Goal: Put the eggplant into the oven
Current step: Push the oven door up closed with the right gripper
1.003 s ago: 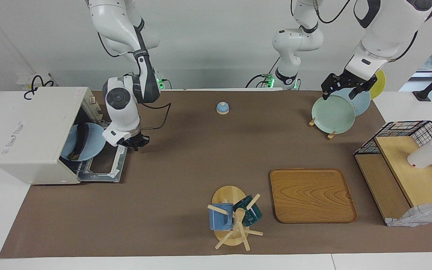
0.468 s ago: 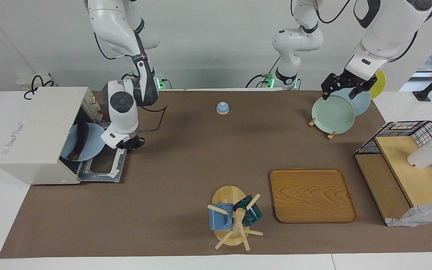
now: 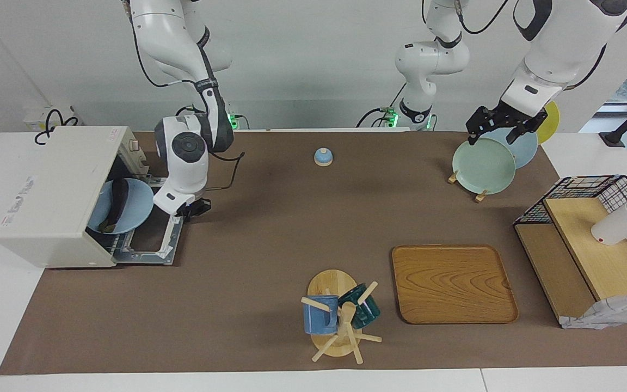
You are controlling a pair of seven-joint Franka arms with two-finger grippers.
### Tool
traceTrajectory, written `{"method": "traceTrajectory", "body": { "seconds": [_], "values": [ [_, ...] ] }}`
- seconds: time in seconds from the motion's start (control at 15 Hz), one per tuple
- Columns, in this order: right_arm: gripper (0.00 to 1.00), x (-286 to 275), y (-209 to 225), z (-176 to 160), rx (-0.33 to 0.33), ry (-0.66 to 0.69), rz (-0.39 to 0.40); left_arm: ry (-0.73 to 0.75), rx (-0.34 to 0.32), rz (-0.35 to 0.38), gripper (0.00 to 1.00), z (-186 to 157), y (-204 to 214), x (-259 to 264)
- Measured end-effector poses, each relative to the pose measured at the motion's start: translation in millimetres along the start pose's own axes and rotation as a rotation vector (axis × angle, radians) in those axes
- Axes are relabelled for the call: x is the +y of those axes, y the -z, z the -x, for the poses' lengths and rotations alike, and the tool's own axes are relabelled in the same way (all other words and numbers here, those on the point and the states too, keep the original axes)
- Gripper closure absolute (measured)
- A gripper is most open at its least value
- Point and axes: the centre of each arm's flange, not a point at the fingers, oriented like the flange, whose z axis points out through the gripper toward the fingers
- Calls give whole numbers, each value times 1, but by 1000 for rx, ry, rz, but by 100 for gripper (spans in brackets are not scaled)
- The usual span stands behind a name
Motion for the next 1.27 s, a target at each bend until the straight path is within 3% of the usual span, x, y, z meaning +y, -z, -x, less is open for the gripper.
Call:
{"method": "traceTrajectory", "body": {
  "seconds": [0.2,0.47,0.87,1.07,1.27],
  "values": [
    [99,15,33,-7,-13,110,26,0,0,0,0,0,0,0],
    [99,84,93,-6,-10,160,51,0,0,0,0,0,0,0],
    [99,177,111,27,-12,185,85,0,0,0,0,0,0,0],
    [99,188,126,33,-5,178,52,0,0,0,0,0,0,0],
    [99,184,184,41,43,119,-87,0,0,0,0,0,0,0]
  ]
}}
